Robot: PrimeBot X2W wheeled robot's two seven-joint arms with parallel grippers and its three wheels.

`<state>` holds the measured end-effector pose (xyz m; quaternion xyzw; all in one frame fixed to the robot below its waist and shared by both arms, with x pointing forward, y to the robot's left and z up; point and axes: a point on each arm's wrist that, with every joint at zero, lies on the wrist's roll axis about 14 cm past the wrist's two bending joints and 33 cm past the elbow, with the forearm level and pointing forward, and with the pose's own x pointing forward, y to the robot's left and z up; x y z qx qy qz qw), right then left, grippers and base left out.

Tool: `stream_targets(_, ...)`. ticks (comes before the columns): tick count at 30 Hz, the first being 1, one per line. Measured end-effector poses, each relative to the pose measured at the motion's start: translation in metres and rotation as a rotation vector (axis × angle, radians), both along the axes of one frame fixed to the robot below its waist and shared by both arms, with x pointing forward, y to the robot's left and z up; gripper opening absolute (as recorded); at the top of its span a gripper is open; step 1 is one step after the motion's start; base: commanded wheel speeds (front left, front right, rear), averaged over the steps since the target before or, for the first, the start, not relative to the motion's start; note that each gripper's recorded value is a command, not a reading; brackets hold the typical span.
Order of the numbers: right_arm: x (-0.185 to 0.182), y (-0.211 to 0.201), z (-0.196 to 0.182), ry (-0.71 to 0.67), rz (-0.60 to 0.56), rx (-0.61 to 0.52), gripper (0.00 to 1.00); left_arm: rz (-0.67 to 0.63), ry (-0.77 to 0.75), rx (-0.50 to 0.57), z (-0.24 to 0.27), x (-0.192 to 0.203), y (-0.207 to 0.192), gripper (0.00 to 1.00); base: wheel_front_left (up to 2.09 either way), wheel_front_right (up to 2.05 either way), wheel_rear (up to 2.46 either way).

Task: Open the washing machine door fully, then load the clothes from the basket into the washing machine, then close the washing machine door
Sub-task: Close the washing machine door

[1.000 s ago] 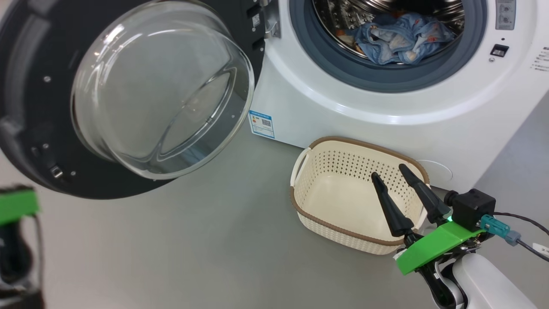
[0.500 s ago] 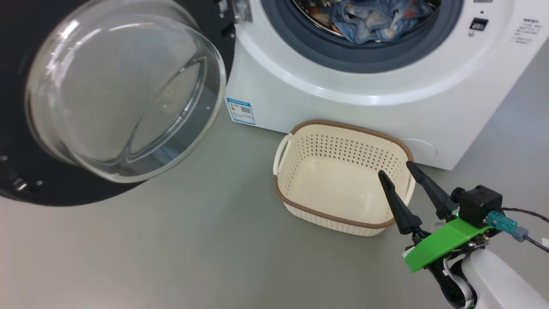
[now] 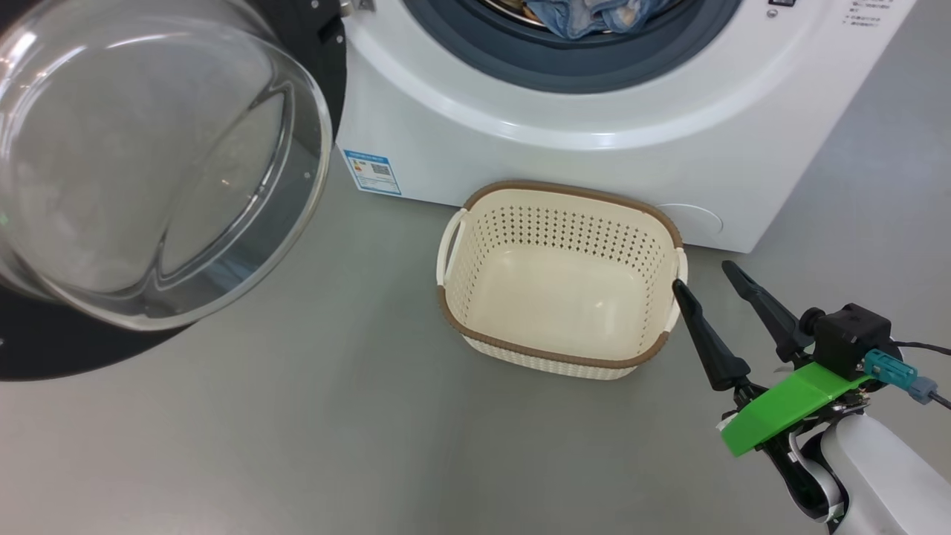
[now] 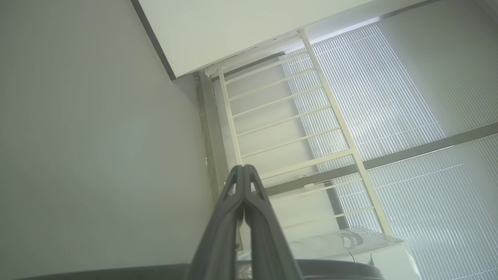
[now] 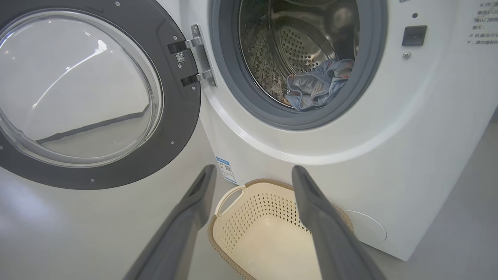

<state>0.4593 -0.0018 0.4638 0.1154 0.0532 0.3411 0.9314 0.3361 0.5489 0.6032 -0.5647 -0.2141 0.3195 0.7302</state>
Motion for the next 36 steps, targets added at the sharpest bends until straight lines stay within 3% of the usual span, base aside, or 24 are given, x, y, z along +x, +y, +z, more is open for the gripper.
stream_targets(9, 0.002, -0.013, -0.005, 0.011, -0.025, -0.011, 1.00, -0.054, 0.064, -0.078, -0.024, 0.016, -0.002, 0.00, 0.00, 0.00, 0.00)
stream_targets(25, 0.000, -0.014, 0.003, -0.006, -0.025, -0.014, 1.00, -0.216, 0.224, -0.058, -0.045, 0.022, -0.022, 0.00, 0.00, 0.00, 0.00)
stream_targets(36, -0.004, -0.002, 0.011, -0.017, -0.004, -0.007, 1.00, -0.464, 0.284, -0.053, -0.043, 0.019, -0.050, 0.00, 0.00, 0.00, 0.00)
